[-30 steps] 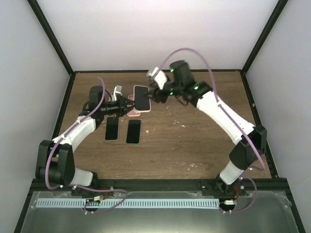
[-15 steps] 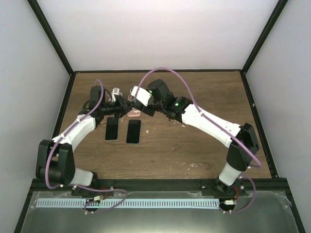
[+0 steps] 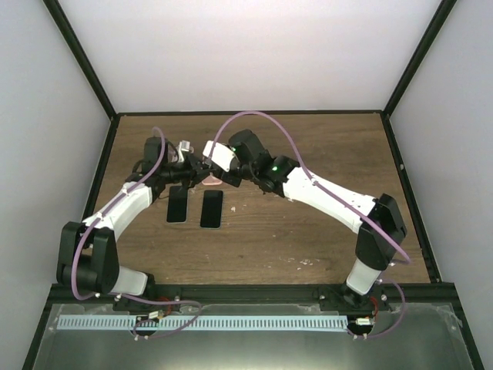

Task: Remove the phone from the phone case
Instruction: Remove the phone case from the phone.

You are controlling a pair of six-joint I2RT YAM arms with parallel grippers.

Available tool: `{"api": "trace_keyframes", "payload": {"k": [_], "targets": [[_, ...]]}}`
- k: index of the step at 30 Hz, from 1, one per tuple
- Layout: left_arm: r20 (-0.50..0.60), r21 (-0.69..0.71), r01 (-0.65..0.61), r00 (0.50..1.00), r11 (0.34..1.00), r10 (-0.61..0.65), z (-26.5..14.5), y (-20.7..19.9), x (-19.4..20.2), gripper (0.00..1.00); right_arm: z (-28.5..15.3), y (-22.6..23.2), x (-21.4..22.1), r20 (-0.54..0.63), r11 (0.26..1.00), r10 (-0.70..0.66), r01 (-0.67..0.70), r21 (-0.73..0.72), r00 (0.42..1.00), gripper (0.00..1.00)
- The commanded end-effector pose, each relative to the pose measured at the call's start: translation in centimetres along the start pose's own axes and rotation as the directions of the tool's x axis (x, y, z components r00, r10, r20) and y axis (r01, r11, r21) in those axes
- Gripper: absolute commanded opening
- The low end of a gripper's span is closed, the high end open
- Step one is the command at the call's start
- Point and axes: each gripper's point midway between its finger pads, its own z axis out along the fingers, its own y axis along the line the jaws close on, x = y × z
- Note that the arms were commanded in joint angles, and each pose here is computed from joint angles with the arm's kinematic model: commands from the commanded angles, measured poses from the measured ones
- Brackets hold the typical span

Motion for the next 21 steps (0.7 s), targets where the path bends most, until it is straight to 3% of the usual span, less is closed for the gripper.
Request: {"api": "trace_keyframes", "payload": {"k": [1,9,21], "targets": [[0.007,0.058,-0.064,0.998,0.996,0.064,-0.1,-2.6,-0.5,0.0,1.4,0.2,1.0,-0.027,0.999,-0.034,0.035,0.027,0.999,0.52],[0.002,0.063,-0.058,0.998,0.996,0.058,-0.1,-2.6,-0.4,0.0,2.6,-0.5,4.2,-0.118,0.986,-0.107,0.121,0.116,0.987,0.5],[-0.002,0.078,-0.052,0.999,0.996,0.052,0.0,-2.8,-0.4,0.0,3.0,0.5,6.1,-0.158,0.988,-0.105,0.121,0.091,0.982,0.5]]}}
